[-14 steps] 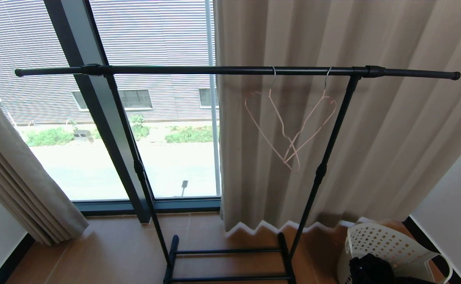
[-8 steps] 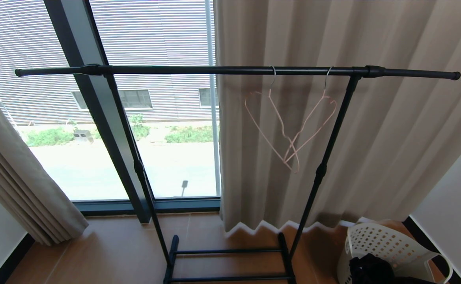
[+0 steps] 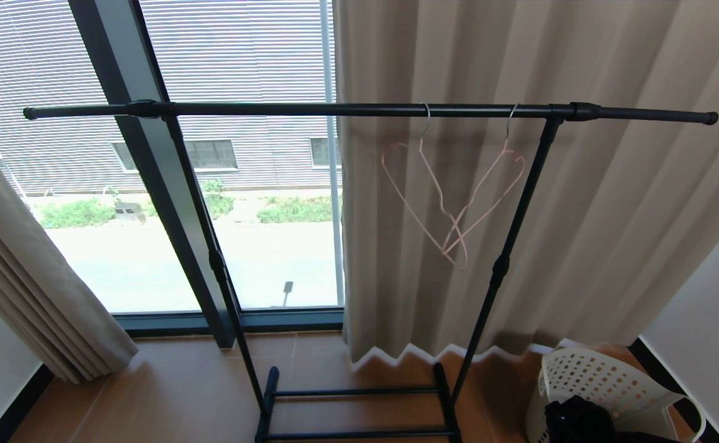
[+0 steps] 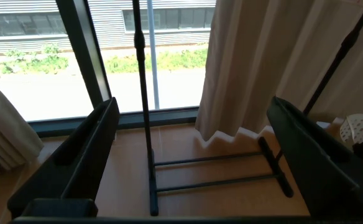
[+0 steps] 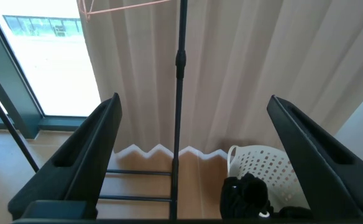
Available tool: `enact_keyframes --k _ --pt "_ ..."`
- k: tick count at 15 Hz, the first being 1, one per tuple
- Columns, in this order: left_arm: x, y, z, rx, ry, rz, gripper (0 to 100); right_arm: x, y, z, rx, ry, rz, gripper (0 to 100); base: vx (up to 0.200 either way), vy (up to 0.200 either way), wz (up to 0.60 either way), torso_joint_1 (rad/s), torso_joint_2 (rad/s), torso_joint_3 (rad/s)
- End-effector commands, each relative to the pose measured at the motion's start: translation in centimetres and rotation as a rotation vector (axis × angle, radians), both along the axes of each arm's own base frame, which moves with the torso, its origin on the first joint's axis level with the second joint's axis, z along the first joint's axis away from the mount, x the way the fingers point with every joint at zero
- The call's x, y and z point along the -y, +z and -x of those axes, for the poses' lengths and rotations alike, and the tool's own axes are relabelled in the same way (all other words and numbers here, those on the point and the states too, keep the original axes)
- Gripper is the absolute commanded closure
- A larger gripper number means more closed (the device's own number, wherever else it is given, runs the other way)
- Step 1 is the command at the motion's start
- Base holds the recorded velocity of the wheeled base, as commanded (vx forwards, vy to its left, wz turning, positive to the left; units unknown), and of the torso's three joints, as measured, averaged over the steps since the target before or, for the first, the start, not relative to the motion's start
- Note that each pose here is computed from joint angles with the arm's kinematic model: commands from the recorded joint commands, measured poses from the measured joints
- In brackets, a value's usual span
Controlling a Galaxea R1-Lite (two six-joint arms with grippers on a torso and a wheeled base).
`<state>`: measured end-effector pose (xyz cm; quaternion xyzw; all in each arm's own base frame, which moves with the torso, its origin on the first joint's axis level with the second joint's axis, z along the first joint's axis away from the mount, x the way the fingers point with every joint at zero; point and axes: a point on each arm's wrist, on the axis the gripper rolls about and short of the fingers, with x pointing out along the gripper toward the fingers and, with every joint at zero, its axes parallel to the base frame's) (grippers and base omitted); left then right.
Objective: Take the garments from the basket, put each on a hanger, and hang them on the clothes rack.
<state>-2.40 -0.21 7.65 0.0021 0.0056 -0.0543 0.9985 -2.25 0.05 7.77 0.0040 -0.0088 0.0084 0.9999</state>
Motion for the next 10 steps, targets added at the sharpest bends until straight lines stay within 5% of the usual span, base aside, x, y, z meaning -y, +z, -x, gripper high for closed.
enact_keyframes --k 1,10 --pt "0.0 0.01 0.0 -0.001 0.0 0.0 0 0.0 0.0 0.0 0.001 0.002 0.002 0 0.0 0.0 0.0 0.0 0.0 0.0" --pt "0.0 -0.03 -0.02 0.0 0.0 -0.021 0 -0.01 -0.01 0.0 -0.001 0.003 0.0 0 0.0 0.0 0.0 0.0 0.0 0.0"
